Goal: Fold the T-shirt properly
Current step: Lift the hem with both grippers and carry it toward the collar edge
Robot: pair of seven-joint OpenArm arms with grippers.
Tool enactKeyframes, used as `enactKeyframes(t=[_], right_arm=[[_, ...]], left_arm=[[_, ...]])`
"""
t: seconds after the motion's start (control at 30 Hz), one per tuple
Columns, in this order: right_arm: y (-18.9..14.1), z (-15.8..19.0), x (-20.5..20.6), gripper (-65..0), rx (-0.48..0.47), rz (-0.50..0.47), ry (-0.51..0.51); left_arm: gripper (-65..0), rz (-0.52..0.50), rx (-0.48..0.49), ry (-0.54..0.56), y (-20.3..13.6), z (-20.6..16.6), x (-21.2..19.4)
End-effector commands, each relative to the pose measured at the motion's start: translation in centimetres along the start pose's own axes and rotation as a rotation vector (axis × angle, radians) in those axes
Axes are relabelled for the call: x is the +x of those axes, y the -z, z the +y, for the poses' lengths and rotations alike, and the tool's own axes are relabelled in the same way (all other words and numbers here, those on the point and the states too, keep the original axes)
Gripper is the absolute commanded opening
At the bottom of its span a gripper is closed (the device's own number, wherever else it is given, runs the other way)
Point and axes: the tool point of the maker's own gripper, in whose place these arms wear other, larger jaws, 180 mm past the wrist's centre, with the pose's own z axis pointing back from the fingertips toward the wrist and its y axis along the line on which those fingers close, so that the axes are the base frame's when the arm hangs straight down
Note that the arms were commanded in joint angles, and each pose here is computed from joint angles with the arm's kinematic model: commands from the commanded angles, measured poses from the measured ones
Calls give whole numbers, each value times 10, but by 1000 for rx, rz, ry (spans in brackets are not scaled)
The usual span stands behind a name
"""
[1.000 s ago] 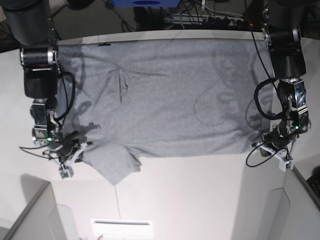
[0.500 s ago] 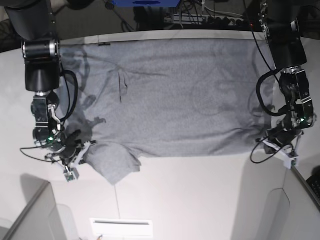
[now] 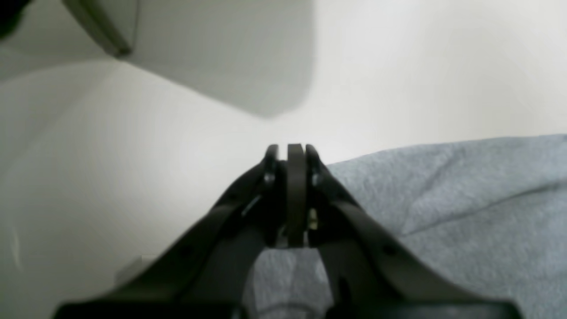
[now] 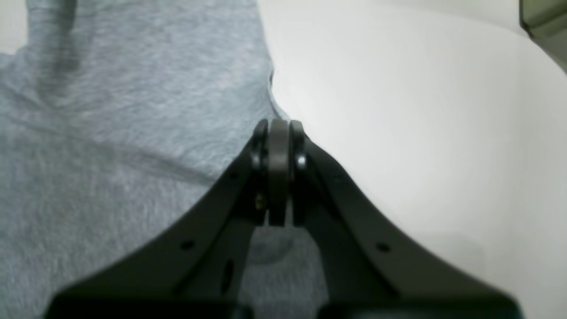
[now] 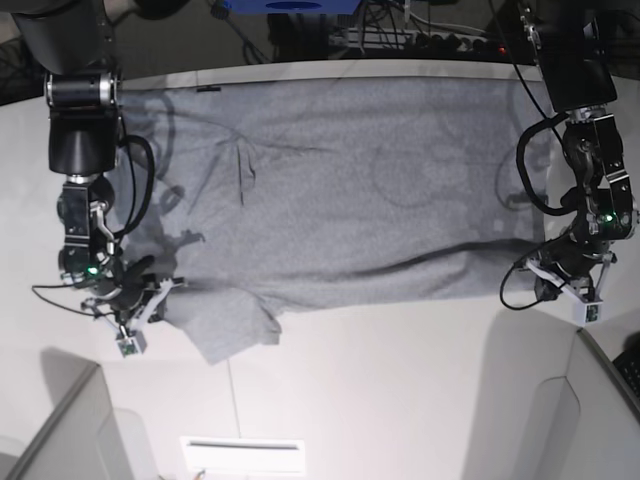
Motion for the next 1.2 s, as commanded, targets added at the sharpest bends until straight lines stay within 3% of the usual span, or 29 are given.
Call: enactKeyframes(t=[0.0, 0.5, 0.7, 0.87, 1.0, 1.17], right_arm=[[-6, -10, 24, -650, -17, -63, -8], [-16, -7, 26, -650, -21, -66, -35], [-16, -7, 15, -650, -22, -50, -23], [-24, -21, 7, -650, -50, -63, 34], [-27, -18, -2, -650, -47, -29, 22], [-36, -12, 3, -650, -46, -54, -3]], left_arm=[[-650, -64, 3, 16, -7, 2, 22], [-650, -79, 38, -14, -20, 18, 16], [-650, -97, -18, -138, -31, 23, 6], [-650, -70, -23, -138, -31, 22, -6], [-650, -84, -28, -116, -37, 17, -2], [-650, -143, -45, -65, -50, 4, 18]])
